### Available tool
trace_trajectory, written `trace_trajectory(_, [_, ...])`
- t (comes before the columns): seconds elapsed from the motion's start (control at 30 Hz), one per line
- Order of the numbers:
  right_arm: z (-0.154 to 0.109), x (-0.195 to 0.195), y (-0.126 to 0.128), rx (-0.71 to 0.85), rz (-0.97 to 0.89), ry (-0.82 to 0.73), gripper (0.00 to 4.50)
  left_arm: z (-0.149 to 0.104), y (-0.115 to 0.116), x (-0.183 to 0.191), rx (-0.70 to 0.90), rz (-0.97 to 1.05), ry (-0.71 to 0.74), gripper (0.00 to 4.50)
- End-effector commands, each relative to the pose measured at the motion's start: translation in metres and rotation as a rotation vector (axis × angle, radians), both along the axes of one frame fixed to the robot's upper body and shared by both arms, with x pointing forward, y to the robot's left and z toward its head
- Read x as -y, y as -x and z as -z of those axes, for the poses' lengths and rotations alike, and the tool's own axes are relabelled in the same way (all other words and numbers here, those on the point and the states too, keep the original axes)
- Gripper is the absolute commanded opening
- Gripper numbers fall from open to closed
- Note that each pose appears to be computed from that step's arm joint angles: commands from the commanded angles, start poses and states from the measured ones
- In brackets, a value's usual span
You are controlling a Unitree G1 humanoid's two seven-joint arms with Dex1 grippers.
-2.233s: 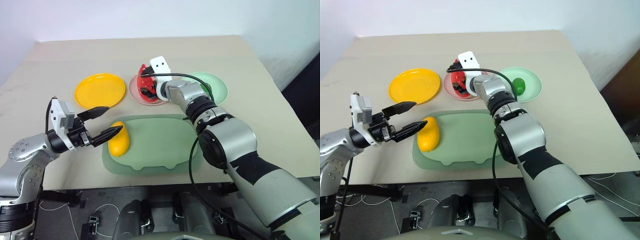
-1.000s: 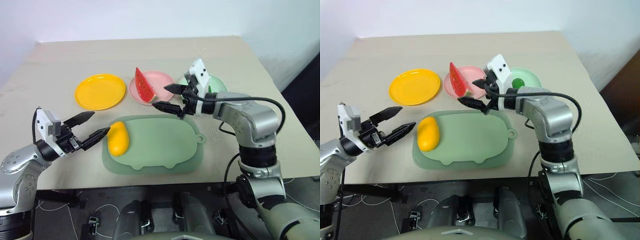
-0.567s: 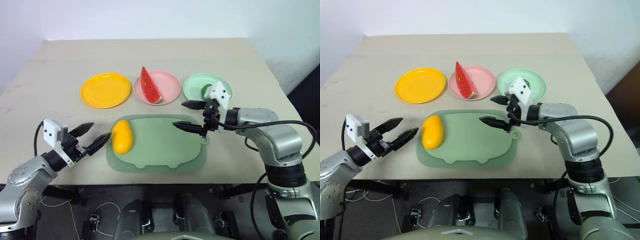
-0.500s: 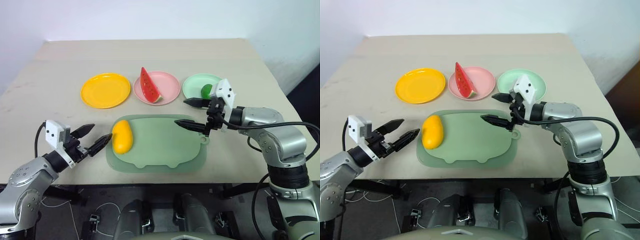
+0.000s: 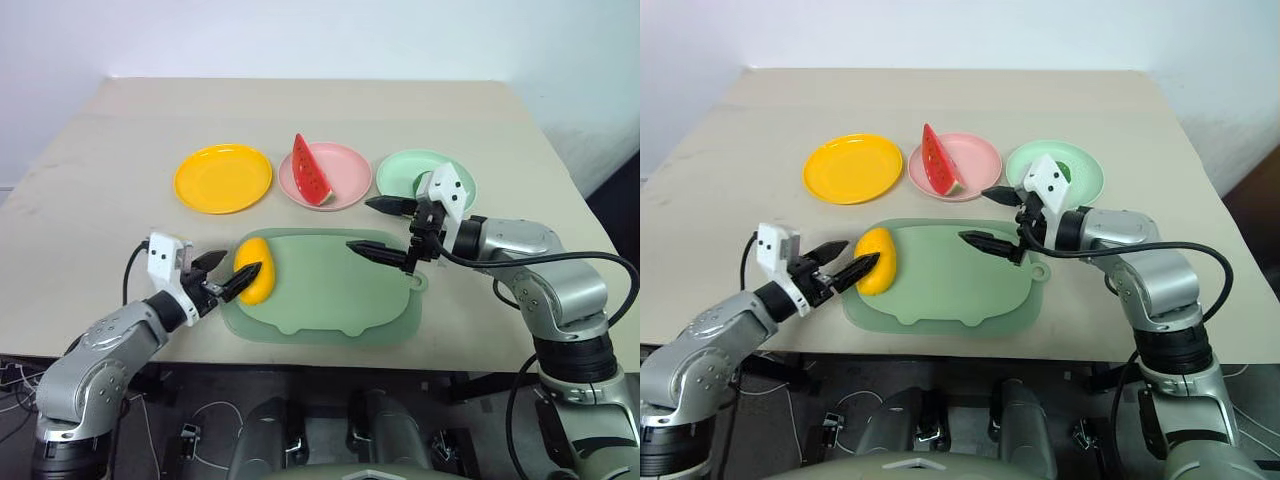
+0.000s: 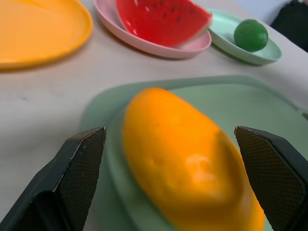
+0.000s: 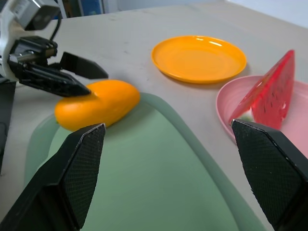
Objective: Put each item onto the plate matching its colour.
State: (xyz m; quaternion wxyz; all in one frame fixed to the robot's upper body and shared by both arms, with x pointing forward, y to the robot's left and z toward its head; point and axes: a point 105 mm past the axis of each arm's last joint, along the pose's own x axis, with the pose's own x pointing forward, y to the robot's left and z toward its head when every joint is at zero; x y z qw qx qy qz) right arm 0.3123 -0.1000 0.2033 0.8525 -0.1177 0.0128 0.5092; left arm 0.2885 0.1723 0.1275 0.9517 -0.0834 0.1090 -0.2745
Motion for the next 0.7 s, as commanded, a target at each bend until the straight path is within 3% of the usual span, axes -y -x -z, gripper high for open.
trace_trajectory(0.03, [-0.016, 0.002, -0.002, 0.072, 0.017, -0.005, 4.45, 0.014, -0.006, 0.006, -0.090, -0.022, -0.012, 4.50])
trace_trajectory(0.3, [-0.019, 0.002, -0.006, 0.106, 0.038, 0.001, 4.45, 0.025, -0.017, 0.023, -0.213, -0.024, 0.039, 4.50])
trace_trajectory(0.4, [-0.022, 0.003, -0.009, 0.122, 0.052, -0.002, 4.50, 0.019, -0.017, 0.027, -0.198, 0.012, 0.044, 3.96])
trace_trajectory(0.5, [-0.020, 0.004, -0.012, 0.123, 0.063, 0.006, 4.50, 0.015, -0.019, 0.024, -0.186, 0.001, 0.031, 3.12])
trace_trajectory(0.7, [-0.015, 0.005, -0.010, 0.119, 0.068, 0.028, 4.50, -0.011, -0.021, 0.015, -0.095, 0.021, 0.054, 3.10])
